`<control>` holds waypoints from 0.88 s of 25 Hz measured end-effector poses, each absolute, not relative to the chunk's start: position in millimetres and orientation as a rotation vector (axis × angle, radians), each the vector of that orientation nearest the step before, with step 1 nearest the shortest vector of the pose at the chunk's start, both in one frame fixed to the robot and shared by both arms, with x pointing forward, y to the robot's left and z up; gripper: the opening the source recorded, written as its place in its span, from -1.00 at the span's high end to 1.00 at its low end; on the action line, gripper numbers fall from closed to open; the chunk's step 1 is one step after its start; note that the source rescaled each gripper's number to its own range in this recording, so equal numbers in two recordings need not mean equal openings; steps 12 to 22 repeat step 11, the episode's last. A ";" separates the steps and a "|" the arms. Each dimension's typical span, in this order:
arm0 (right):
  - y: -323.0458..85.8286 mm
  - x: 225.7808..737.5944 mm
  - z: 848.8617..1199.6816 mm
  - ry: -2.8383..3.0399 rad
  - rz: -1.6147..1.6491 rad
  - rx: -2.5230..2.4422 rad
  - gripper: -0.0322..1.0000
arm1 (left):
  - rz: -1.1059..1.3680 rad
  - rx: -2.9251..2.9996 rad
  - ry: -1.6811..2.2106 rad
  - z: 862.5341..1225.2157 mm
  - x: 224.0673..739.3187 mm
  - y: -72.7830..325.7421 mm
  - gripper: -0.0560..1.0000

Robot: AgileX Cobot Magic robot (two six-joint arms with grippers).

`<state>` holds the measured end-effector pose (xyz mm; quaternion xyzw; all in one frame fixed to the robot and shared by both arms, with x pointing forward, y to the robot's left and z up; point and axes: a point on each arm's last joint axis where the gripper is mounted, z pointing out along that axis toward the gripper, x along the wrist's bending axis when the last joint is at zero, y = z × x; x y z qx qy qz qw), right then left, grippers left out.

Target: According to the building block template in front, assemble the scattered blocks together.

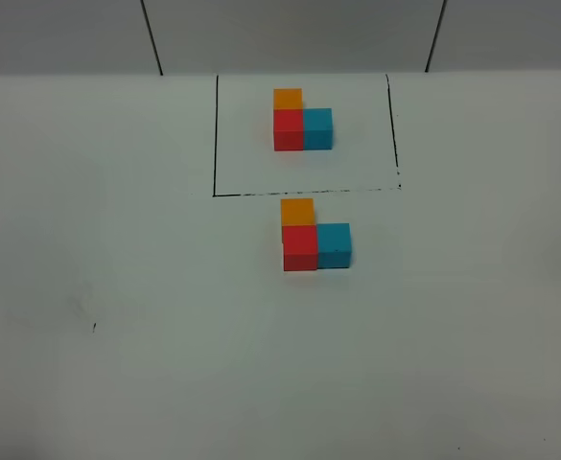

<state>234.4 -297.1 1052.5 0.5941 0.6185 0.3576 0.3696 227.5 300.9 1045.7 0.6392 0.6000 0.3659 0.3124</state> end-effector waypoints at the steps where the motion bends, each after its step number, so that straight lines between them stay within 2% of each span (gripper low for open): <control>1: -297.1 234.4 1052.5 1.587 0.918 1.525 -0.63 | 0.965 1.686 1.583 1045.7 227.5 300.9 -0.49; 22: -297.1 234.4 1052.5 1.587 0.918 1.525 -0.63 | 0.965 1.686 1.583 1045.7 227.5 300.9 -0.49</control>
